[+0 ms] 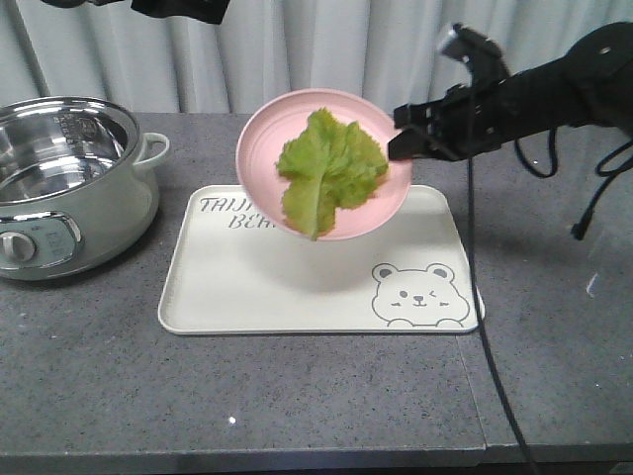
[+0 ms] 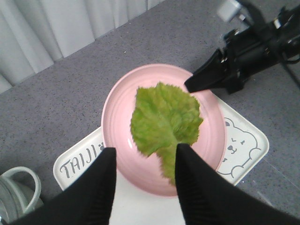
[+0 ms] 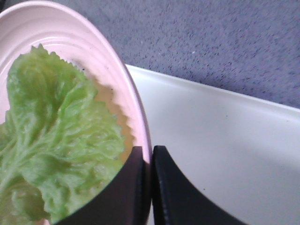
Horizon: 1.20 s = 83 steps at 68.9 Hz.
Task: Transfer vegetables to tray and serve
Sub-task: 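Lift the plate onto the tray center and release the right gripper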
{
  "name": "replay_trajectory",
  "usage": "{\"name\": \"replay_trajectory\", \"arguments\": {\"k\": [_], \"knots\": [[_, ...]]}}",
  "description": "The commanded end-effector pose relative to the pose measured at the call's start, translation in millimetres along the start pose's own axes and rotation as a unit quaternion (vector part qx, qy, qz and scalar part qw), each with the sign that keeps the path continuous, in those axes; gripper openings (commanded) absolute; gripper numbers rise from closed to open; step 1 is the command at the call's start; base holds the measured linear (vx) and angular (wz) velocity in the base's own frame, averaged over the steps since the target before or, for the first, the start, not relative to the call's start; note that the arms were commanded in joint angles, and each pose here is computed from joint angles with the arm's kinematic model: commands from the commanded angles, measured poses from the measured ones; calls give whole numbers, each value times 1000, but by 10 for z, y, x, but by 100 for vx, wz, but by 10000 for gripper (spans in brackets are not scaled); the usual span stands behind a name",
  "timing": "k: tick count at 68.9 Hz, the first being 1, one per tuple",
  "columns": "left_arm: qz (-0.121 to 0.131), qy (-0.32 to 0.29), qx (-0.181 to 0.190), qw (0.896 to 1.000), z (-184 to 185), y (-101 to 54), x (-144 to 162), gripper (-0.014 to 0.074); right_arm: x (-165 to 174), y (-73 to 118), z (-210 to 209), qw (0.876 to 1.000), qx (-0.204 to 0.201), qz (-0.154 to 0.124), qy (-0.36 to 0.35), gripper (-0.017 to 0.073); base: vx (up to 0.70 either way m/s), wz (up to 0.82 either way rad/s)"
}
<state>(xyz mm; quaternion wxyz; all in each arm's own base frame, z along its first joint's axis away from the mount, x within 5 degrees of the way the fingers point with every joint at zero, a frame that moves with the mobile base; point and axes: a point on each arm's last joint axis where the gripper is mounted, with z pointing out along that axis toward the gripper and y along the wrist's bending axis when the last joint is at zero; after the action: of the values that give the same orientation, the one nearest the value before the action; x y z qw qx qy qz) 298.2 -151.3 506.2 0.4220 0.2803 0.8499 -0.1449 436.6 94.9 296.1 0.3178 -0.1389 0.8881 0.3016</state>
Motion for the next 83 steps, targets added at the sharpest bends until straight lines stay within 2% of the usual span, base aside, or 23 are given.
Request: {"name": "replay_trajectory", "arguments": {"k": [1,12,19,27,40,45,49,54,61,67,72,77,83], "knots": [[-6,-43,0,999,-234,-55,-74,286,-109,208,29,999,3,-31,-32,0,0,0],[-6,-43,0,999,-234,-55,-74,286,50,177,340,996,38,-73,24,30,0,0],[-6,-43,0,999,-234,-55,-74,286,84,174,378,995,47,-79,39,91,0,0],[-6,-43,0,999,-234,-55,-74,286,90,175,381,994,50,-84,42,218,0,0],[-6,-43,0,999,-234,-55,-74,286,83,184,363,995,52,-75,41,501,0,0],[-5,-43,0,999,-234,-55,-74,286,64,211,313,995,55,-71,37,549,0,0],[-5,-43,-1,999,-234,-53,-74,284,35,250,223,995,64,-72,33,552,0,0],[-4,-42,-7,999,-234,-43,-72,280,-13,314,53,992,86,-86,27,534,0,0],[-16,-37,-43,998,-236,23,-62,265,-60,424,-259,987,126,-102,26,491,0,0],[-46,-33,-102,993,-251,132,-47,249,-44,500,-508,983,161,-81,40,463,0,0],[-77,-35,-152,985,-274,223,-37,237,-3,511,-662,975,197,-76,65,458,0,0],[-94,-32,-175,980,-260,267,-19,234,60,488,-753,966,229,-63,99,457,0,0],[-94,-10,-179,979,-154,287,44,234,150,442,-787,955,254,-47,149,457,0,0]]}}
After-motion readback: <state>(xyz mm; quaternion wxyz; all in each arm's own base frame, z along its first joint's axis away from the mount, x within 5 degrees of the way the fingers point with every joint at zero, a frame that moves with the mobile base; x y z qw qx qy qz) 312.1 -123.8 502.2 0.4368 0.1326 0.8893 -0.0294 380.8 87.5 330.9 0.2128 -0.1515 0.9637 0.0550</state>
